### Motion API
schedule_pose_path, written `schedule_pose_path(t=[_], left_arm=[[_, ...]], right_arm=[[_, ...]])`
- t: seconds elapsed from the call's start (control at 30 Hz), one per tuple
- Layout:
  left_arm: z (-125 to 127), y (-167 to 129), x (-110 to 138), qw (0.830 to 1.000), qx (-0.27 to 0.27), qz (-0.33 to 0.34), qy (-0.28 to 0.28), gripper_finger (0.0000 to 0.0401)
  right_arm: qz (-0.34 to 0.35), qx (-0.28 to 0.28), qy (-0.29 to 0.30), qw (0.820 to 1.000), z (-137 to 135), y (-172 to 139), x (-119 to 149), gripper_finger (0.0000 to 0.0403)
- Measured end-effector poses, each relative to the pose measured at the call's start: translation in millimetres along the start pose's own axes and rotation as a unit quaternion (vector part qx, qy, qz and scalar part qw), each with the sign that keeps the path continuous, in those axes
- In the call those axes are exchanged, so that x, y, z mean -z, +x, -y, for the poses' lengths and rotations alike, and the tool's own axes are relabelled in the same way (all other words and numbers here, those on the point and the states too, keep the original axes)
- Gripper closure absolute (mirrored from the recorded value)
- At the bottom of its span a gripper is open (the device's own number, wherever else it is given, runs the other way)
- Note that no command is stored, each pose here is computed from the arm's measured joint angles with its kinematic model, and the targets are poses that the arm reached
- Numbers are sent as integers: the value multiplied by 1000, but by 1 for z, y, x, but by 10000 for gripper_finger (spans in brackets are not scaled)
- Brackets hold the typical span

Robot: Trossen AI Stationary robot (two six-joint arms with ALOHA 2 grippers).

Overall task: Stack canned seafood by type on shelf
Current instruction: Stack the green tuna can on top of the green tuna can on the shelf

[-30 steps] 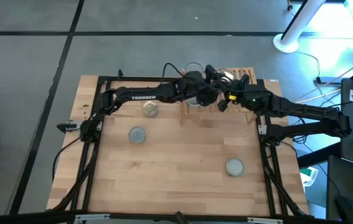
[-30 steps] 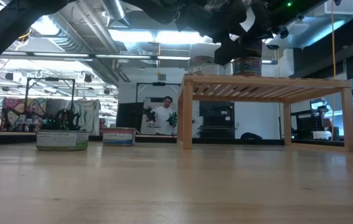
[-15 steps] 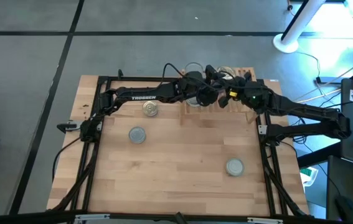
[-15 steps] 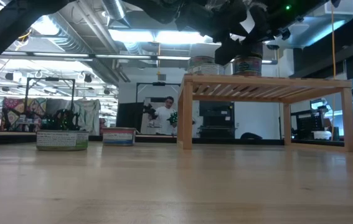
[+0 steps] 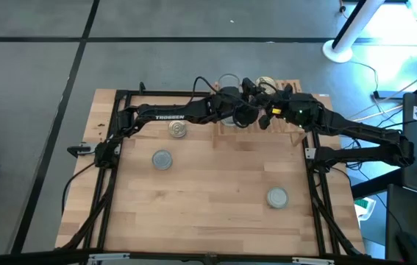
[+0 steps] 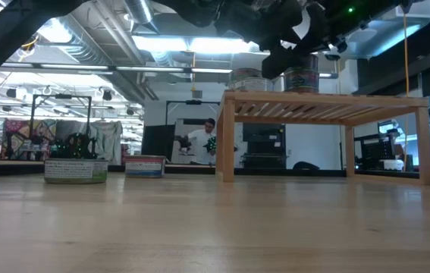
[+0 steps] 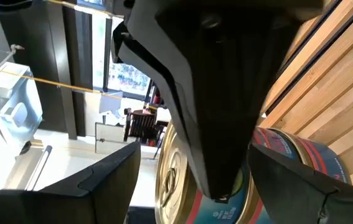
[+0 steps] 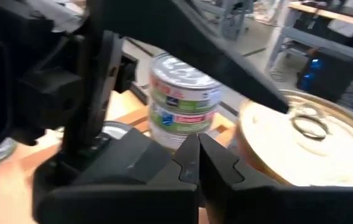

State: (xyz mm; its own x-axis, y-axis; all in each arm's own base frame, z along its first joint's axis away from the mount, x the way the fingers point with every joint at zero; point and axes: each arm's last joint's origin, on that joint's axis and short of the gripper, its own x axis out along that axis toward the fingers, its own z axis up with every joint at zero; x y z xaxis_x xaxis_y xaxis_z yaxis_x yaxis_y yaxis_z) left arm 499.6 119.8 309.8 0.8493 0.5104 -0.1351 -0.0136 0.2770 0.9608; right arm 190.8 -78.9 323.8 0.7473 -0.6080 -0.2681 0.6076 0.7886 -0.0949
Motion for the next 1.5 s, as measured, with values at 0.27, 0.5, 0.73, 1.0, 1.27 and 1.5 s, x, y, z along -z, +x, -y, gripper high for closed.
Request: schedule_pose_path(t=[0.27,0.5,0.73,1.0,1.27,1.5], left_arm=[[6,-9,-20,999,-11,-36,17,107],[13,-21,-46,998,-21,-56,33,107],[25,-37,-70,993,-23,-116,23,107],[50,-53,-57,949,26,-306,74,107],[12,-114,-73,958,31,-273,-84,107],[-35,-181,-72,941,33,-251,-223,107]], right_arm=[[27,-42,13,999,3,-17,-6,397],[56,-101,39,993,8,-41,-11,397],[35,-212,31,976,3,-47,-7,397],[31,-293,26,955,-1,-50,-7,397],[28,-294,26,955,-1,-50,-6,397],[28,-291,26,956,-1,-50,-6,397]])
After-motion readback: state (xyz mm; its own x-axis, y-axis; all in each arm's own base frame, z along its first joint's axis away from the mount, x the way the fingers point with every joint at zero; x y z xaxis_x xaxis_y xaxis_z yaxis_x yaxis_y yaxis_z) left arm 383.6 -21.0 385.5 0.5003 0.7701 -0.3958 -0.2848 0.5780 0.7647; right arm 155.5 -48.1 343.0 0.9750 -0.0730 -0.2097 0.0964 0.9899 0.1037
